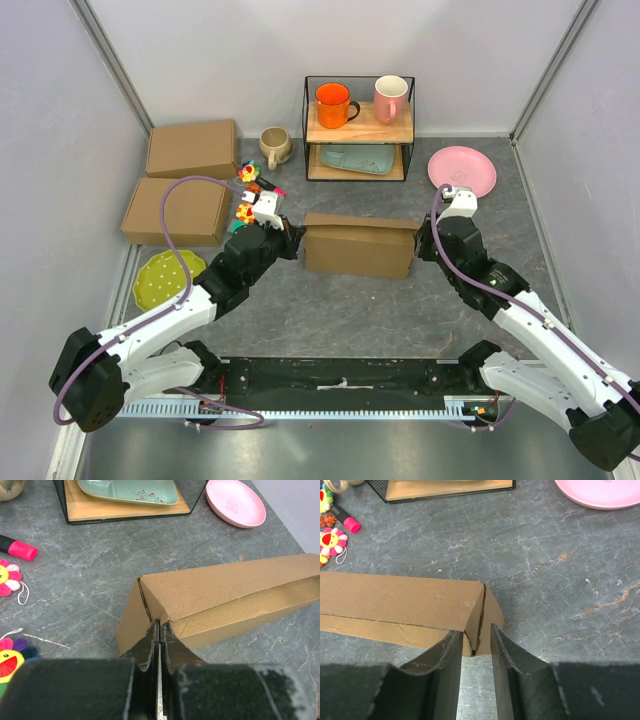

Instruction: Fold the paper box

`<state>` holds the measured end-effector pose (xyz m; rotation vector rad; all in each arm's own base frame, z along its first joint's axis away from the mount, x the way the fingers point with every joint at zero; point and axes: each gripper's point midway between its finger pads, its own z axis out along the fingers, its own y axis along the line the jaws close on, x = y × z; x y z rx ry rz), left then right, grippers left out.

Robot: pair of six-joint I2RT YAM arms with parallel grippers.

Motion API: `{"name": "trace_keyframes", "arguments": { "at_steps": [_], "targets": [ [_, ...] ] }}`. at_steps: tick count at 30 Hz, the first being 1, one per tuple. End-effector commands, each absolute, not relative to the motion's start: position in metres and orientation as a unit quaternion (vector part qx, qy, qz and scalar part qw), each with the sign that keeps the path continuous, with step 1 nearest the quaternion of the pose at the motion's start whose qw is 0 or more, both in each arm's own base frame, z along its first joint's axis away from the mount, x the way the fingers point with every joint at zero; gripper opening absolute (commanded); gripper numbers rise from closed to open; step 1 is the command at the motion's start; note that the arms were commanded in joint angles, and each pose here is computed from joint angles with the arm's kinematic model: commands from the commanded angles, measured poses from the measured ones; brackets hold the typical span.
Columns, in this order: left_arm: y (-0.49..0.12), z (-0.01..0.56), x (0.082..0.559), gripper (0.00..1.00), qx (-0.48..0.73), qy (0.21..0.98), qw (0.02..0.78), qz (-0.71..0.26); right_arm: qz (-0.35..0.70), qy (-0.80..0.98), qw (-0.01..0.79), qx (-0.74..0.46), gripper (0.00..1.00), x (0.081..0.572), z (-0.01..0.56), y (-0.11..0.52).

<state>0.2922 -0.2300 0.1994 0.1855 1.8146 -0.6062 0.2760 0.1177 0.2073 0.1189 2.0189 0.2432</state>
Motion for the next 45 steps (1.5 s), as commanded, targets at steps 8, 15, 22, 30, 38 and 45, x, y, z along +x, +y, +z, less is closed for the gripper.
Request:
{"name": "trace_keyframes", "arguments": {
  "at_steps": [8,15,22,30,38,45],
  "targets": [
    [-0.221,0.149,0.279,0.02,0.093,0.83,0.506,-0.216,0.109,0.82,0.56,0.052,0.25,0.289,0.239,0.122],
    [-0.222,0.148,0.278,0.02,0.095,0.832,0.502,-0.218,0.11,0.815,0.567,0.051,0.08,0.29,0.242,0.121],
    [-0.223,0.143,0.277,0.02,0.087,0.833,0.498,-0.224,0.112,0.83,0.543,0.063,0.0,0.28,0.213,0.119],
    [-0.222,0.115,0.264,0.02,0.059,0.846,0.47,-0.245,0.118,0.861,0.488,0.08,0.0,0.254,0.152,0.113],
    [-0.221,0.107,0.263,0.02,0.051,0.853,0.461,-0.241,0.116,0.855,0.498,0.084,0.11,0.253,0.166,0.11],
    [-0.219,0.112,0.266,0.02,0.054,0.853,0.465,-0.229,0.138,0.816,0.558,0.066,0.44,0.262,0.248,0.112]
  ]
}}
